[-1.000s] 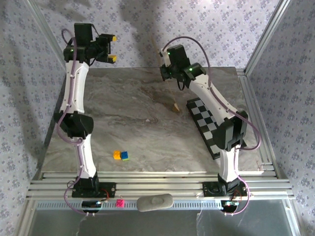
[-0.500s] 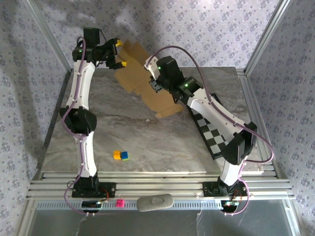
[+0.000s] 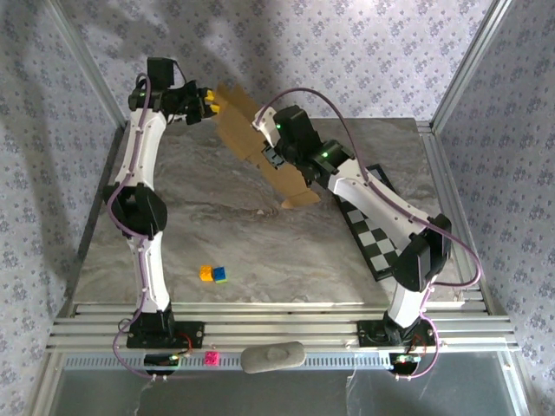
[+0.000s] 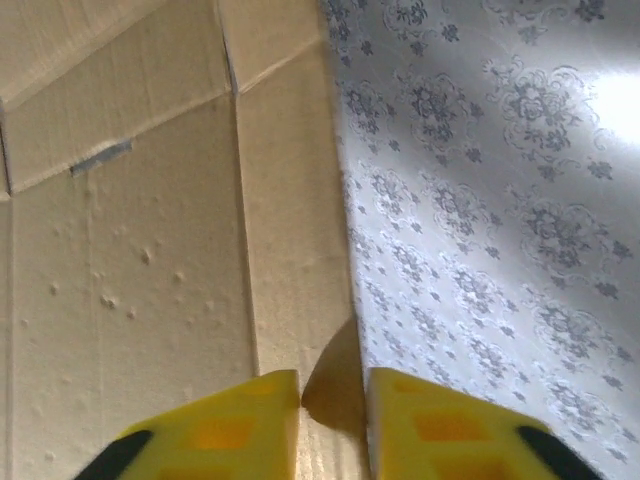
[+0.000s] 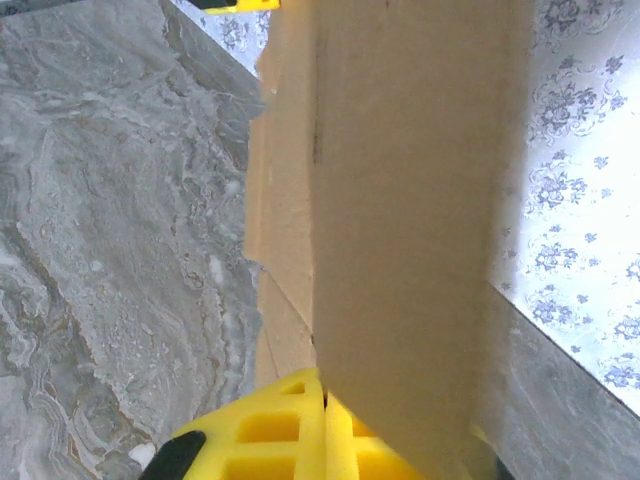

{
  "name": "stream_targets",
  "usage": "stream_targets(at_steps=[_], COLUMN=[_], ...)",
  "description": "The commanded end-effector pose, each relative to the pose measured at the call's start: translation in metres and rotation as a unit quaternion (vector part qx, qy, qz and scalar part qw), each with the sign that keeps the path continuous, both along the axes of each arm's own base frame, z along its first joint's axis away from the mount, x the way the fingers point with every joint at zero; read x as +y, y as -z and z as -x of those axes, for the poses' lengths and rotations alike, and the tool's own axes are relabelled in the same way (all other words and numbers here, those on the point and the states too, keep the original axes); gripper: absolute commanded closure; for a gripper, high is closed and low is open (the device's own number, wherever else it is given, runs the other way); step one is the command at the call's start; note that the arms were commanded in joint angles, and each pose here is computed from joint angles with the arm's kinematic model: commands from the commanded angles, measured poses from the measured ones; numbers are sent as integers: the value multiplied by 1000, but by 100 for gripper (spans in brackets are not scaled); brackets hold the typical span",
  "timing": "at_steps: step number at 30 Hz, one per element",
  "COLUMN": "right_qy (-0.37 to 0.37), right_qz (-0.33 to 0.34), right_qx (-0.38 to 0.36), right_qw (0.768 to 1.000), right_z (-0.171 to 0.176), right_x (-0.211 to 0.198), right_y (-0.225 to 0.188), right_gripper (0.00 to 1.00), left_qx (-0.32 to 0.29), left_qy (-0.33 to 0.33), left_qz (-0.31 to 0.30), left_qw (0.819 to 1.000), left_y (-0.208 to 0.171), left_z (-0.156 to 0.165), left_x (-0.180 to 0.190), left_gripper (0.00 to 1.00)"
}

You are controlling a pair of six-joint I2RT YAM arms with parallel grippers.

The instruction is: Fold the paper box

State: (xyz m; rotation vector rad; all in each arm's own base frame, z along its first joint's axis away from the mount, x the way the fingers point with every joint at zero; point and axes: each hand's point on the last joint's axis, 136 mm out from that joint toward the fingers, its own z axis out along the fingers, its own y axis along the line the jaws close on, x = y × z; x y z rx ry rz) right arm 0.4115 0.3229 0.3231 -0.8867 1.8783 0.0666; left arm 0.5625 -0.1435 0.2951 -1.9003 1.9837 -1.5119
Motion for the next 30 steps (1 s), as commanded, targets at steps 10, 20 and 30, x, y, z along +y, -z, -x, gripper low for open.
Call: stream_targets(at_steps=[10, 20, 30], right_qy=[48, 58, 110], right_qz=[-80, -109, -198], right_qx=[25, 37, 102], right_qw=[995, 992, 969], right_z=[0, -1, 15], right_x=[-28, -33, -46], right_y=[-19, -27, -49], right_gripper=[100, 100, 54], left_qx=[-80, -69, -116], left_qy=[-47, -60, -112], left_qz=[-24, -13, -64], left_qw=[995, 996, 985], left_y=[-52, -53, -69], left_z=[5, 17, 14], left_x=[-2, -32, -15], left_gripper=[100, 100, 100])
